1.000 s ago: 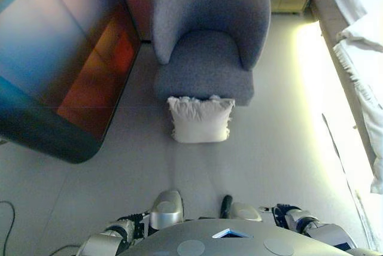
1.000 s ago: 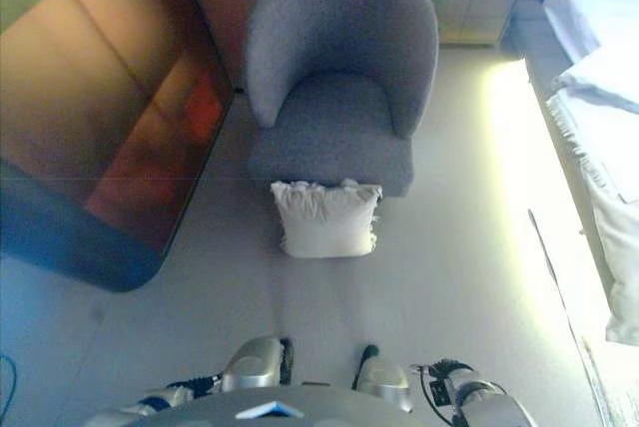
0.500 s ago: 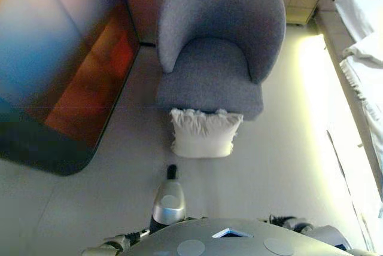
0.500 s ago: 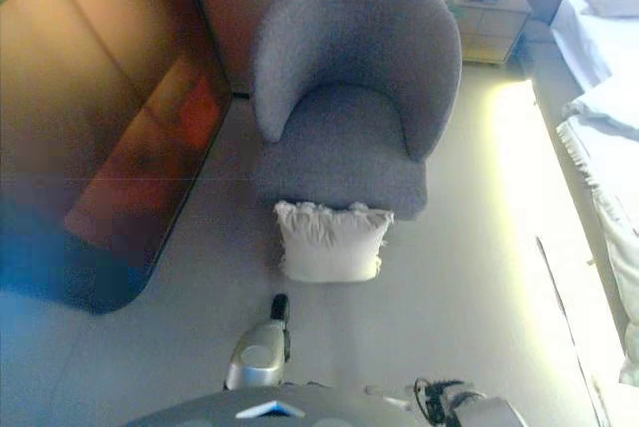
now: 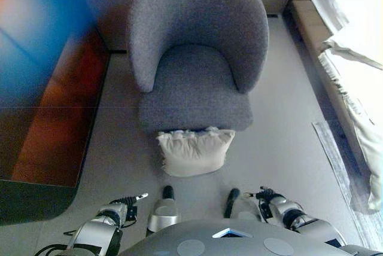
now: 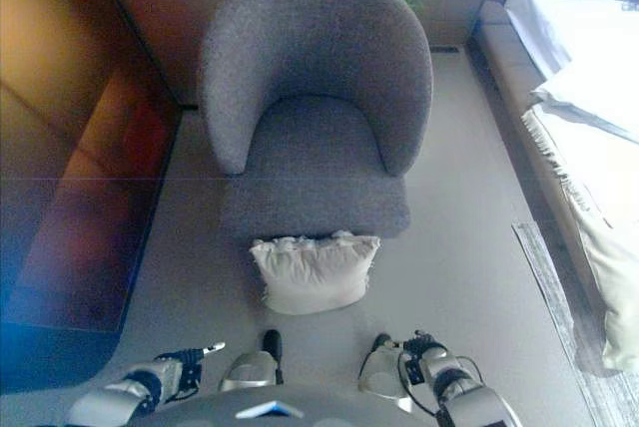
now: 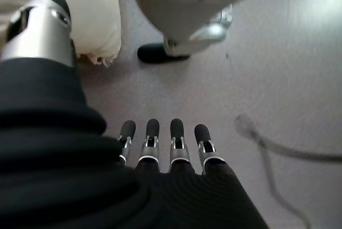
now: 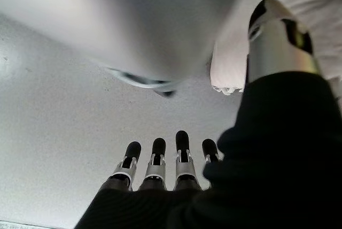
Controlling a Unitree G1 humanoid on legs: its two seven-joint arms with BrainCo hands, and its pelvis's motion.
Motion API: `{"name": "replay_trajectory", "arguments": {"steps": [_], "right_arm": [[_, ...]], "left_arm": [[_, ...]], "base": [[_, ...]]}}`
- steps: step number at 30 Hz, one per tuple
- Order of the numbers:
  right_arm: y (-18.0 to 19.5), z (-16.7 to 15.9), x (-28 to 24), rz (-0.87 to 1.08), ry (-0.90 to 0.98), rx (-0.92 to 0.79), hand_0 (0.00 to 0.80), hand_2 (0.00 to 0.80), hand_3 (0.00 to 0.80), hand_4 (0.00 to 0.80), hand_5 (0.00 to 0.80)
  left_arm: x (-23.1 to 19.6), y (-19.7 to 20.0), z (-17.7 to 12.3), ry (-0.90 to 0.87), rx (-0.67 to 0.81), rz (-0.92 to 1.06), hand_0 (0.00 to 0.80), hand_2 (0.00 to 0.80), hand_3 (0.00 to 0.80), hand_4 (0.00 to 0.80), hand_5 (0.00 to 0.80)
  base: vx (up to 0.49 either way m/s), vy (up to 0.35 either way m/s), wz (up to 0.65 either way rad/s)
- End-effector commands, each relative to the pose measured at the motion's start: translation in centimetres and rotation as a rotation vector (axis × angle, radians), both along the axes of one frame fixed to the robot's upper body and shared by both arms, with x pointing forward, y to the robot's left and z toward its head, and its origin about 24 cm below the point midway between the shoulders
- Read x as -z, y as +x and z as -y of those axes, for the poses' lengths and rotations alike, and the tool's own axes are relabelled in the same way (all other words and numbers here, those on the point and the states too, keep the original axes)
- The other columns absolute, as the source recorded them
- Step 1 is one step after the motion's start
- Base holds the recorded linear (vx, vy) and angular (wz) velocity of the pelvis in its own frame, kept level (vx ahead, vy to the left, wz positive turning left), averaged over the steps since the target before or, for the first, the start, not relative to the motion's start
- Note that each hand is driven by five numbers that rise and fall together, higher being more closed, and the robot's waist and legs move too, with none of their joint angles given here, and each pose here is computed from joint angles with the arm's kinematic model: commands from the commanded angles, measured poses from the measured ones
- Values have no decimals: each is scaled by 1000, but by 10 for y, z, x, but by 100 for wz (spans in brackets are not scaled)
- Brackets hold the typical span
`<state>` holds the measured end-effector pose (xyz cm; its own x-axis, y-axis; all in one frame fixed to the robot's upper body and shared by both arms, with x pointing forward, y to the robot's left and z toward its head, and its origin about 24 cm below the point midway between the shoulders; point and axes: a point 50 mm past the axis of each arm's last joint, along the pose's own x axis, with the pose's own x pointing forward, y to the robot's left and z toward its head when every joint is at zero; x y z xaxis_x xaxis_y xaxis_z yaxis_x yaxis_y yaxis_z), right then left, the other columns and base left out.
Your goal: Pick up the cushion and take it to the sofa
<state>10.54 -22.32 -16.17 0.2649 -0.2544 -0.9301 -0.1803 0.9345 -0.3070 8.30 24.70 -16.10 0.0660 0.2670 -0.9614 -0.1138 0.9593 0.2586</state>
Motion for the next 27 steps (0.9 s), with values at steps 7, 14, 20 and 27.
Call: {"name": "replay_trajectory", "arguments": {"steps": [7,14,20,27], "right_arm": [[20,17,-10,56,-45,-41,0,0,0,0,0],[81,23,-38,318,-137,-61,0,0,0,0,0],[157,7,-89,691,-258,-37,0,0,0,0,0],[207,14,-145,878,-402,42,0,0,0,0,0]], "left_arm": [[0,5,4,48,-16,30,0,0,0,0,0],[-9,58,24,17,50,246,0,0,0,0,0],[-53,144,32,42,131,638,0,0,0,0,0],[-128,223,34,171,131,1012,0,0,0,0,0]], "base": [[108,-183,11],[-175,-33,21],[-146,82,27],[-47,56,12]]}}
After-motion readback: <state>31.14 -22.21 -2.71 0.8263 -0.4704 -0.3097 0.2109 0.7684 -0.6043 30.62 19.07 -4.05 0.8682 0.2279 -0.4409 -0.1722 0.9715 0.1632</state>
